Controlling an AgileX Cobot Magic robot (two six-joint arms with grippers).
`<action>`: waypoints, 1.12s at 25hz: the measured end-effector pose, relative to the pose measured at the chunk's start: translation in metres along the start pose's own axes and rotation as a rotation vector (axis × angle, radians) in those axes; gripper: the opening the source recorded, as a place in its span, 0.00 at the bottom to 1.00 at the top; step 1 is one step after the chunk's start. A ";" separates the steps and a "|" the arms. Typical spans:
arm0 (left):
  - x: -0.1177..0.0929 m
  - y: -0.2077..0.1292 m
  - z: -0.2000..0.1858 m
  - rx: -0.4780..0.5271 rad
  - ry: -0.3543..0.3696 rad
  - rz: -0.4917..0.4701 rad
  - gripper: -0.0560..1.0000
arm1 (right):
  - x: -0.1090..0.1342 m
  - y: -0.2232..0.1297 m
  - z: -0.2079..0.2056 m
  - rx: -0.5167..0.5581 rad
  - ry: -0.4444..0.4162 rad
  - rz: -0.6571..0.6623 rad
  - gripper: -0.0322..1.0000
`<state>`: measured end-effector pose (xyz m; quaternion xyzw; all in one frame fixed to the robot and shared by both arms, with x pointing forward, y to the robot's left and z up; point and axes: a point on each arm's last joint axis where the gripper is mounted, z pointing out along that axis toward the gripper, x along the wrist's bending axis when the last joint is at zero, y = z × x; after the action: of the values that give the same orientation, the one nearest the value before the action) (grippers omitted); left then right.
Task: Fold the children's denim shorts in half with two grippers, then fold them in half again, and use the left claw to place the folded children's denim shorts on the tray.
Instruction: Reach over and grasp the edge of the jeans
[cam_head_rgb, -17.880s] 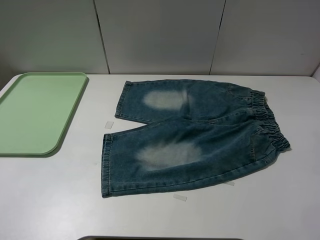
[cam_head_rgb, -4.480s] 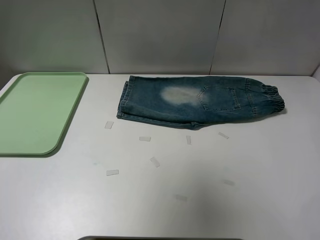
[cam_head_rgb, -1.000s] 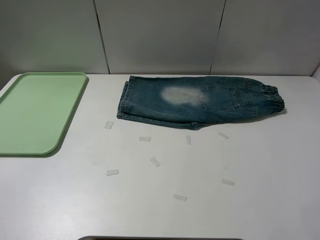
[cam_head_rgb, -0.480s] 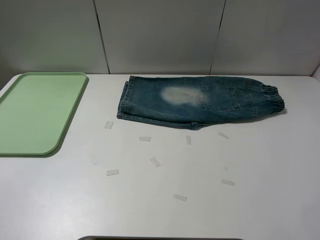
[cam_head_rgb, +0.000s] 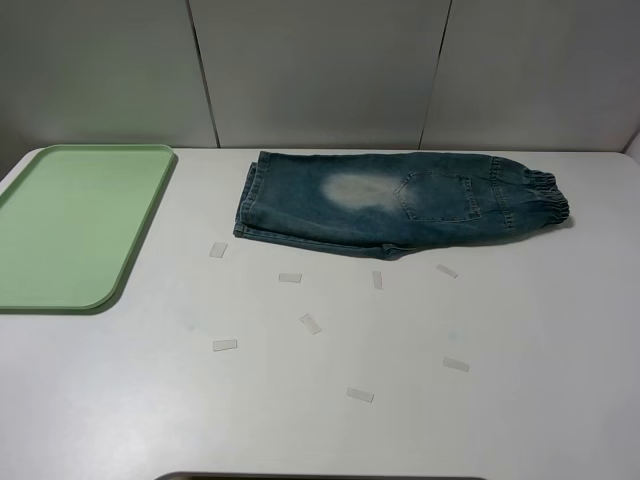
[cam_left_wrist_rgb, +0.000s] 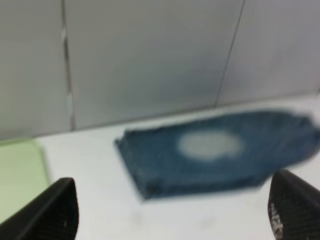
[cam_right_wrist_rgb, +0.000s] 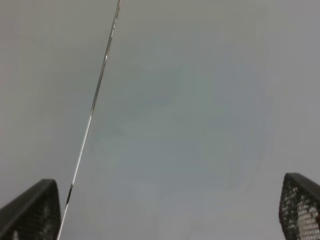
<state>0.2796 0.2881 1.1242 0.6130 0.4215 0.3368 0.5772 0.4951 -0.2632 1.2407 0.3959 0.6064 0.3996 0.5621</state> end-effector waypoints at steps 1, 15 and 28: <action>0.001 -0.003 -0.003 0.027 0.003 0.051 0.77 | 0.000 0.000 0.000 0.002 0.000 0.001 0.67; 0.006 -0.053 -0.042 0.180 -0.031 0.189 0.77 | 0.000 -0.001 0.000 0.012 -0.001 0.002 0.67; 0.007 -0.069 -0.038 0.289 -0.023 0.162 0.77 | 0.000 -0.001 0.000 0.012 0.003 0.015 0.67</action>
<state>0.2399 0.3093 1.0591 0.7254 0.4079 0.3112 0.4588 0.4951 -0.2634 1.2395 0.4033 0.6066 0.4007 0.5557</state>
